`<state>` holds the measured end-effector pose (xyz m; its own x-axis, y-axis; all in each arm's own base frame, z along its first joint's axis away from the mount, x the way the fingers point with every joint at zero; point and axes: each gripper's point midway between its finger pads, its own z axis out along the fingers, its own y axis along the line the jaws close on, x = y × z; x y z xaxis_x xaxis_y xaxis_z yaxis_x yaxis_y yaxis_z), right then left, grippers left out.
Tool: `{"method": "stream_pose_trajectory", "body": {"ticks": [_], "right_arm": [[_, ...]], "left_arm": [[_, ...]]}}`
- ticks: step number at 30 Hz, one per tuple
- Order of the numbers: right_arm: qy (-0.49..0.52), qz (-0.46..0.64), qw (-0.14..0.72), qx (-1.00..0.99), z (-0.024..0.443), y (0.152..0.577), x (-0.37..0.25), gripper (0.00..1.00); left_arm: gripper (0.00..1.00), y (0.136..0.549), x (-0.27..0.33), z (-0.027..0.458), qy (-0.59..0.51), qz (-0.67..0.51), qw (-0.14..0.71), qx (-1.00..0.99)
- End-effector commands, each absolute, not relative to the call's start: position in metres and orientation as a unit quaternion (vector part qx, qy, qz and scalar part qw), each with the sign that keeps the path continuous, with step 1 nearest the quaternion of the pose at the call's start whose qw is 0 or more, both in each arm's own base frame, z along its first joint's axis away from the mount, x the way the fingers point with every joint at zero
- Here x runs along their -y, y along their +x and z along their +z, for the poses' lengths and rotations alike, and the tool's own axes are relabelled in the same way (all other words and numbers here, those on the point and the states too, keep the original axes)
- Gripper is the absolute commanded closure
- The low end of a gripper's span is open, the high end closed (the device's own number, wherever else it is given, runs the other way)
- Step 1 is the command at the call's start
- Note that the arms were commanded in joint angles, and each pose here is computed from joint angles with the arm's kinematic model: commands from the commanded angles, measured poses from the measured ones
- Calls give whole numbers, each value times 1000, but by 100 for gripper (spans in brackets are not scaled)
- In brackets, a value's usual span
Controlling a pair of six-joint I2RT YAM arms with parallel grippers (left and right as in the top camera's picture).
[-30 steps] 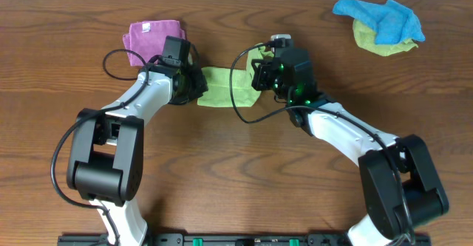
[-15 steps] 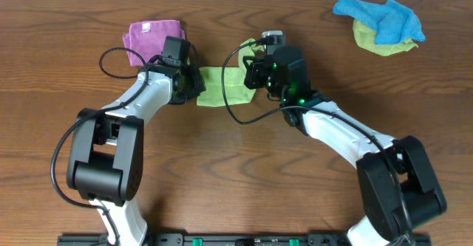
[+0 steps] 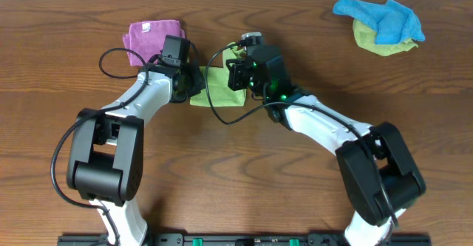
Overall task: Fold the cloth
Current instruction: 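Carry the right end over onto the left end with the right gripper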
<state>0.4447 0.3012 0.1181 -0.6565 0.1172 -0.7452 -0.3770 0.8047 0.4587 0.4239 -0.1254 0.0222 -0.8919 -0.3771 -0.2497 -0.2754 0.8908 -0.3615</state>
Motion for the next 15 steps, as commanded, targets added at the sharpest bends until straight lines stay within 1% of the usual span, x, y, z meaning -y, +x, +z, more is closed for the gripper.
{"method": "stream_pose_trajectory", "body": {"ticks": [1, 5, 15], "right_arm": [[-95, 310, 416, -849, 130, 446, -319, 99], [-100, 313, 412, -850, 127, 445, -327, 99], [-118, 307, 381, -864, 95, 435, -347, 99]], "left_arm": [[94, 429, 120, 19, -177, -150, 162, -959], [94, 429, 121, 19, -177, -150, 162, -959], [94, 427, 119, 18, -178, -148, 158, -960]]}}
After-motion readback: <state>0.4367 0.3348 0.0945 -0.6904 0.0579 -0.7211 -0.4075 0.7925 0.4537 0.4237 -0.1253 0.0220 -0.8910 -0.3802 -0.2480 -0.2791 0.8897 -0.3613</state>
